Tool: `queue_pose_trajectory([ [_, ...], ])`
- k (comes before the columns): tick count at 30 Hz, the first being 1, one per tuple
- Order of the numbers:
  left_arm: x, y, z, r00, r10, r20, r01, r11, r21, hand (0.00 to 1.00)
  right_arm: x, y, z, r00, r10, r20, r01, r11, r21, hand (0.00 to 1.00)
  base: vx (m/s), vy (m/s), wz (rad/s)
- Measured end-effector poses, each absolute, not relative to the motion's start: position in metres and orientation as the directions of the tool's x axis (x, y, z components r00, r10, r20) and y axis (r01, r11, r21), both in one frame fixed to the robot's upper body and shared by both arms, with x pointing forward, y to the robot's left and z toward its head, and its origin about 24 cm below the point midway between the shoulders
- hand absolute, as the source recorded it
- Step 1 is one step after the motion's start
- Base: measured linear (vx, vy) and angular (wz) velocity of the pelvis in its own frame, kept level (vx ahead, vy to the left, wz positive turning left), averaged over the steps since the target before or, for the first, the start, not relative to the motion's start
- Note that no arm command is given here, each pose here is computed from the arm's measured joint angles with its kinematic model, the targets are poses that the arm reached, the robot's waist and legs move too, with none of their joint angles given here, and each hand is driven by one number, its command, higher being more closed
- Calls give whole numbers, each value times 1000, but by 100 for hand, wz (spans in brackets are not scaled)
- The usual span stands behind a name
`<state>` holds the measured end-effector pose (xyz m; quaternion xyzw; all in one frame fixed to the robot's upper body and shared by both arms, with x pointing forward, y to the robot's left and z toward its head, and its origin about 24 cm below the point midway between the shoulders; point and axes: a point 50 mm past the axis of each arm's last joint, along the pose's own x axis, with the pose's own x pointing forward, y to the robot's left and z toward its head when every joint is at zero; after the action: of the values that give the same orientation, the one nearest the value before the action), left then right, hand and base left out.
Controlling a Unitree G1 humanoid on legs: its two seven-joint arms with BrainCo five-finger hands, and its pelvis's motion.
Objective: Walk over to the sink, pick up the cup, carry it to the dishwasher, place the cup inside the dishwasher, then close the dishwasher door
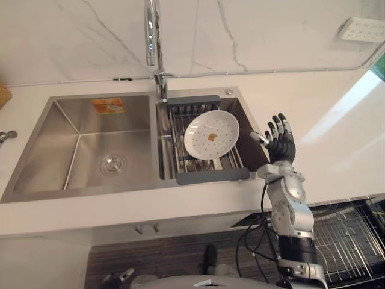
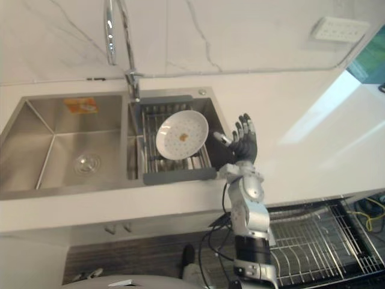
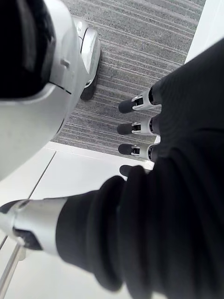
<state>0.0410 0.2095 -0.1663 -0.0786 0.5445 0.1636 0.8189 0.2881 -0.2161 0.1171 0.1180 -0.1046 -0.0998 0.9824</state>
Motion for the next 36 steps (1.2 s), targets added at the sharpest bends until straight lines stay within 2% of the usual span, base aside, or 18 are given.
queue_pose_trajectory([
  [6,40,210,-167,326,167,-931,-330,943,54,0,303,-213,123,956,-245,162,205,952,229,0,-37,-19,7],
  [17,46,208,-167,314,131,-940,-303,952,31,0,328,-225,111,958,-286,7,284,952,112,0,-5,-9,3],
  [25,48,208,-166,316,124,-940,-308,951,22,0,346,-238,113,962,-267,-54,270,960,75,0,9,-1,9],
  [36,48,208,-166,316,118,-941,-307,952,17,0,361,-235,108,973,-195,-125,206,975,81,0,-6,-8,5],
])
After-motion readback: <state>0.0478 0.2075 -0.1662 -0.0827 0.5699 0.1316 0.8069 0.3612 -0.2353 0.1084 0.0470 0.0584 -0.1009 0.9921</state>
